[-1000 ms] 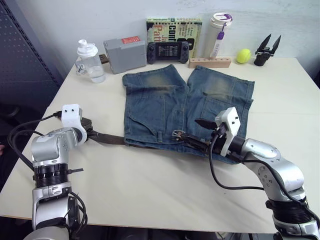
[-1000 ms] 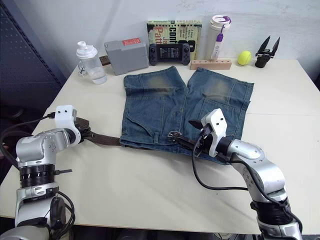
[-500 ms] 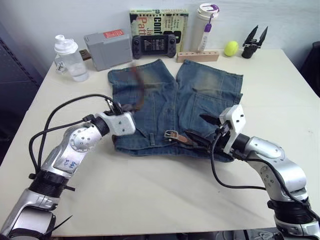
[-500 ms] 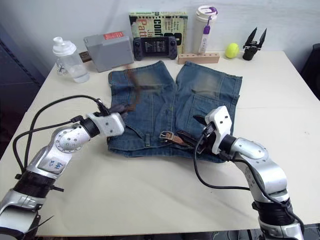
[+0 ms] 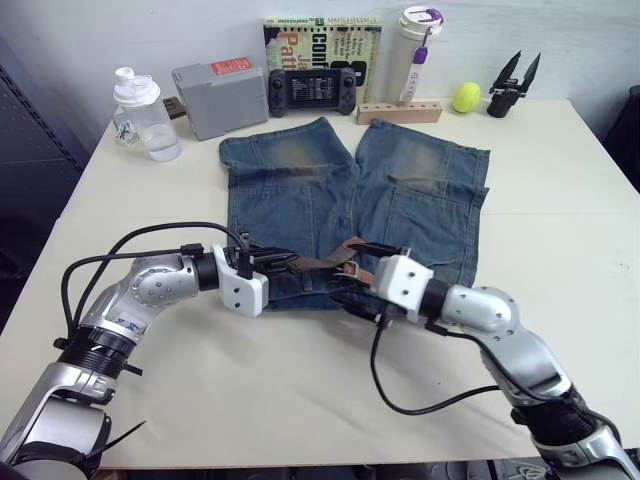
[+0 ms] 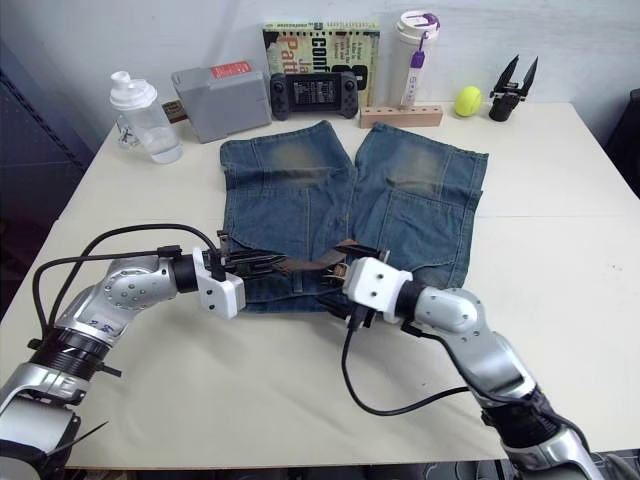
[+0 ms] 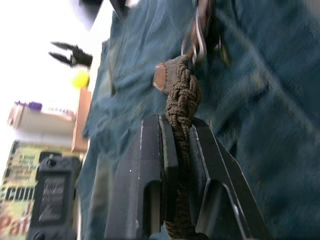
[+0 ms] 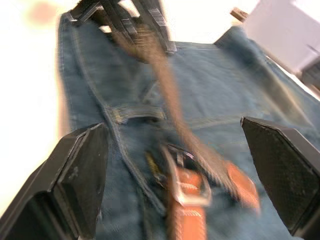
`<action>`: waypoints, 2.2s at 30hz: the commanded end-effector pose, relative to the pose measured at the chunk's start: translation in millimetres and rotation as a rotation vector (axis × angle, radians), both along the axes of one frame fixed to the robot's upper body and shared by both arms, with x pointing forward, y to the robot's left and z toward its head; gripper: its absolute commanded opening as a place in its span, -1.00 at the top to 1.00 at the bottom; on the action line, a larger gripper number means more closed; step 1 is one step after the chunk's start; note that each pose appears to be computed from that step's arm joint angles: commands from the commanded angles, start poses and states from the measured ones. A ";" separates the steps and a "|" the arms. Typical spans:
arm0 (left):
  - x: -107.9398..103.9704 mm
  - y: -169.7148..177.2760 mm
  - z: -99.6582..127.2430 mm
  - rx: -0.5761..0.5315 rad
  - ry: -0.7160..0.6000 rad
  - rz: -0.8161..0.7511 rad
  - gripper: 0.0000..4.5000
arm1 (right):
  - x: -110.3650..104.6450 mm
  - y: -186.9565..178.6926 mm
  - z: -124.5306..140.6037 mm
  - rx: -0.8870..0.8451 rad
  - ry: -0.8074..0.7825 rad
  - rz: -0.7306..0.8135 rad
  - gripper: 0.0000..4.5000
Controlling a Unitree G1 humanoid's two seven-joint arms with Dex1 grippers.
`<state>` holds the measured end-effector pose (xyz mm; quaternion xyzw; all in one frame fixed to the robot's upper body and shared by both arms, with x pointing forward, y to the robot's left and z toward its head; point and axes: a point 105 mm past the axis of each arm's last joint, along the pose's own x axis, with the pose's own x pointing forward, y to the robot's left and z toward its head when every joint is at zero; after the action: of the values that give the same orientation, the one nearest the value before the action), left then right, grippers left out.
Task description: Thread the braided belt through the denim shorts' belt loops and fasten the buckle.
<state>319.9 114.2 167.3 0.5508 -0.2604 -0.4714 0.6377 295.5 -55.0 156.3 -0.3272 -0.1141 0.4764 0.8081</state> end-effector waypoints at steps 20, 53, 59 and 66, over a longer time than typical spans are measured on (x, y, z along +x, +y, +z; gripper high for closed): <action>-15.3 17.5 17.2 -0.089 -0.020 -0.010 0.98 | 46.1 -16.5 8.8 -0.078 -0.172 -0.208 0.98; -11.8 76.2 71.7 -0.714 0.689 0.258 -0.77 | 23.7 -18.8 45.2 -0.003 -0.416 -0.417 1.00; 1.7 121.0 82.7 -0.999 0.830 0.347 -0.77 | 30.5 -26.2 41.8 0.003 -0.363 -0.515 1.00; 5.5 134.2 55.0 -0.952 0.945 0.431 -0.77 | 34.4 -28.3 42.4 -0.003 -0.330 -0.534 1.00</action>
<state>327.6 244.7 227.5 -0.0260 -0.0435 -0.3471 0.9365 332.3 -83.0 180.8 -0.4223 -0.1331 0.2007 0.8739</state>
